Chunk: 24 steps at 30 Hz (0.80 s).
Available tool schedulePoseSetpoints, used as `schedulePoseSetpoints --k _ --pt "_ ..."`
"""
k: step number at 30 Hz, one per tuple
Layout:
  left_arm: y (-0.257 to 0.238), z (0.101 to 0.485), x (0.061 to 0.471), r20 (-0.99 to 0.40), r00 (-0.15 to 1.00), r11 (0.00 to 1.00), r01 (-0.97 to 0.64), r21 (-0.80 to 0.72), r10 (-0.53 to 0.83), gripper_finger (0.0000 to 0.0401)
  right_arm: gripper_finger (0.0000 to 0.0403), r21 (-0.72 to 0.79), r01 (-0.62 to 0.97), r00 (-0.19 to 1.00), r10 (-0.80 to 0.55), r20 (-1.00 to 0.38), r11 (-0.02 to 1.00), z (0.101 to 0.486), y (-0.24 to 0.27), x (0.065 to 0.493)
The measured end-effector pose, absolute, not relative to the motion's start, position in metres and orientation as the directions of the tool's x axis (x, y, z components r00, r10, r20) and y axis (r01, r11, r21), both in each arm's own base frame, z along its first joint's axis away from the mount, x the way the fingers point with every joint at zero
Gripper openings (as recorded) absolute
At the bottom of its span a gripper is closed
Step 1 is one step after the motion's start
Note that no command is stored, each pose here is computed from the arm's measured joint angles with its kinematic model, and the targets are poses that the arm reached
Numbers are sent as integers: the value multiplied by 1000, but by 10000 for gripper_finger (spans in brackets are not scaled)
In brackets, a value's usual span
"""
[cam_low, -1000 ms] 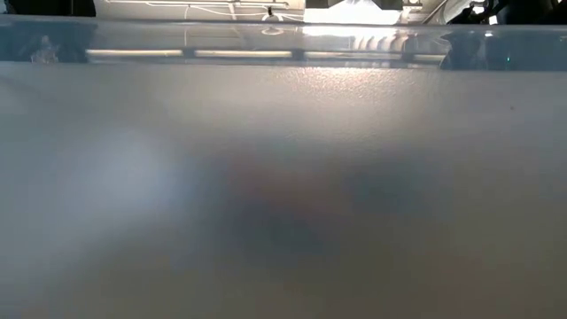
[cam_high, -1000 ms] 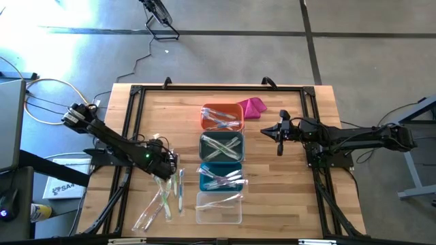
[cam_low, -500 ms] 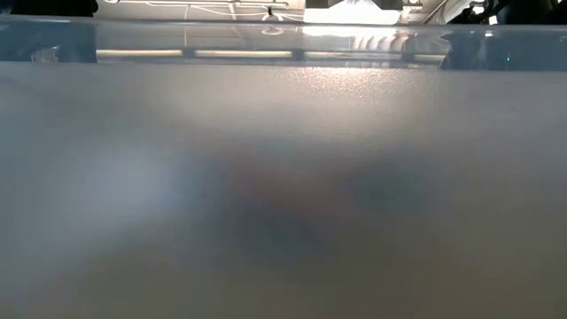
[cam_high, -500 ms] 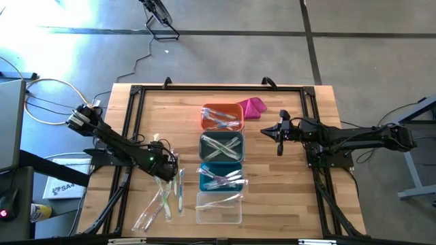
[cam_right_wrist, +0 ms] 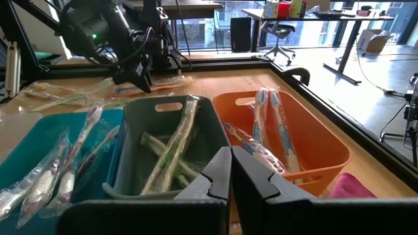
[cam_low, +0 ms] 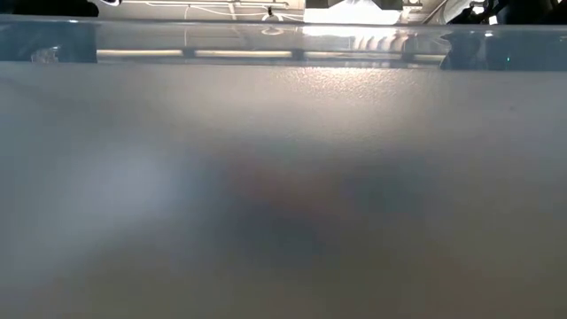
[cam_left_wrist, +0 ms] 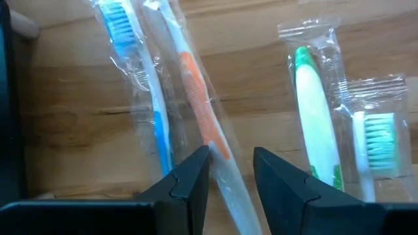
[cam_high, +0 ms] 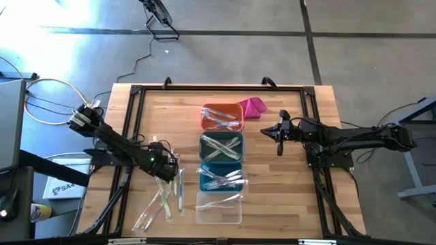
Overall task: Pick & Place Toothbrushes
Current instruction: Put the orange toothbrush into the transparent bin
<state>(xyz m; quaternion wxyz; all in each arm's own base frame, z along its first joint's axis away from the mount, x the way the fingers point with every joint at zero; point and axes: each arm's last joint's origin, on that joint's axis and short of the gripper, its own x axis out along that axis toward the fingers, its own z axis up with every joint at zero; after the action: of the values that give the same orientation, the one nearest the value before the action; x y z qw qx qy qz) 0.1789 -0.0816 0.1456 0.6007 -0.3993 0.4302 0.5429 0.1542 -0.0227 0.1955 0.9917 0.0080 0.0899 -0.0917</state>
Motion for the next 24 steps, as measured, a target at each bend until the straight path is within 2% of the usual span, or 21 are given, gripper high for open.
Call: schedulePoseSetpoints --k 19,24 --pt "-81 134 179 -948 54 124 -992 -15 315 114 4 -1 183 967 -180 -180 983 195 -23 154" --pt "-81 134 178 -947 51 121 -993 -13 316 80 4 -1 183 967 -181 -180 983 195 -23 154"
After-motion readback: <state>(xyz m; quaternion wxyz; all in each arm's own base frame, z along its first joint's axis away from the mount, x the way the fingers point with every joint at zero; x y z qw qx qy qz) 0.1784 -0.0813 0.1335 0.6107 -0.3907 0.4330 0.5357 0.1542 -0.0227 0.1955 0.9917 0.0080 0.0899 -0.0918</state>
